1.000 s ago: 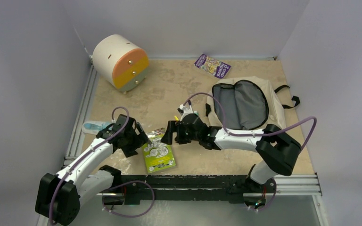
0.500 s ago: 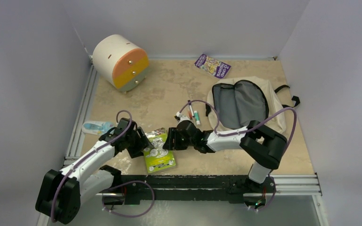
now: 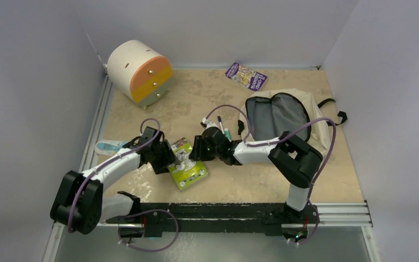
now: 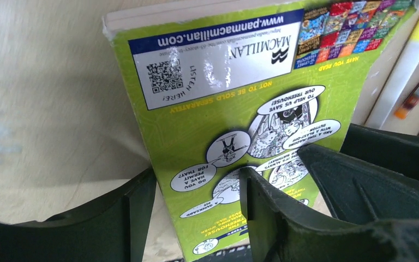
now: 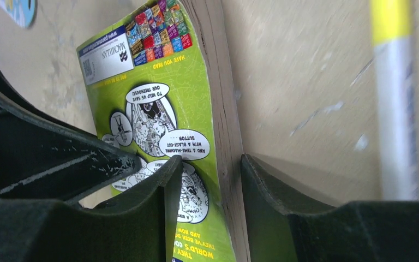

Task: Pack the student bag
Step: Pick up the book from the center of the board.

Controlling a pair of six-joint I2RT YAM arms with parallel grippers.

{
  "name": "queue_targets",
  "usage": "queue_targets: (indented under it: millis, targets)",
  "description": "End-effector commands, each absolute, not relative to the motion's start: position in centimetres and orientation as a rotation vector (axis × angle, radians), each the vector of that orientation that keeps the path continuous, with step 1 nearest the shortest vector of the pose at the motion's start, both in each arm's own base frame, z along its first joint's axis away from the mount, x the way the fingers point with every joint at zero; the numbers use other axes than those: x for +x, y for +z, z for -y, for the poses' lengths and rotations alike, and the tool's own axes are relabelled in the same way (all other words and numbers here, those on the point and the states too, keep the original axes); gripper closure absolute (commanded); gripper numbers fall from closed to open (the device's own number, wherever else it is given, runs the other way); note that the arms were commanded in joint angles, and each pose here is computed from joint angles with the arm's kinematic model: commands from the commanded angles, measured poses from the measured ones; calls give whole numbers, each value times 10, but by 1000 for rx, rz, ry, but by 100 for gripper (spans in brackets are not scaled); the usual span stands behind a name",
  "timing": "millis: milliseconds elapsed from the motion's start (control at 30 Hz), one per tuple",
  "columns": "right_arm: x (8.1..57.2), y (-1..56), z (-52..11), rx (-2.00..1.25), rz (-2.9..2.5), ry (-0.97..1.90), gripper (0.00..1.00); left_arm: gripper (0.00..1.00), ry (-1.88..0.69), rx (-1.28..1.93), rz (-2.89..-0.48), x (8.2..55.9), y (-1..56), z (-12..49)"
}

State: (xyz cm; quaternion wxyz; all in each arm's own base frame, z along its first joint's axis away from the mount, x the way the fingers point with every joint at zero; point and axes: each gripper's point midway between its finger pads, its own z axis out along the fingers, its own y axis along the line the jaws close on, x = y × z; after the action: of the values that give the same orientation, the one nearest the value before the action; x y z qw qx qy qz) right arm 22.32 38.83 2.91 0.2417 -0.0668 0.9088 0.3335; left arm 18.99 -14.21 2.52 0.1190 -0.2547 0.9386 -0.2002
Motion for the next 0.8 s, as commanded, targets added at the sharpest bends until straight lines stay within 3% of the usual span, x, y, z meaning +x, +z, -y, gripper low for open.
queue_targets:
  millis: [0, 200, 433, 767]
  targets:
    - [264, 35, -385, -194, -2442, 919, 55, 45, -631, -579, -2561, 260, 52, 158]
    - [297, 45, -364, -198, -2403, 816, 54, 45, -549, -491, -2552, 293, 59, 158]
    - [278, 40, -346, -149, -2424, 825, 39, 45, -524, -477, -2591, 291, 48, 156]
    - [246, 32, -354, -204, -2478, 902, 35, 45, -577, -497, -2643, 261, 38, 156]
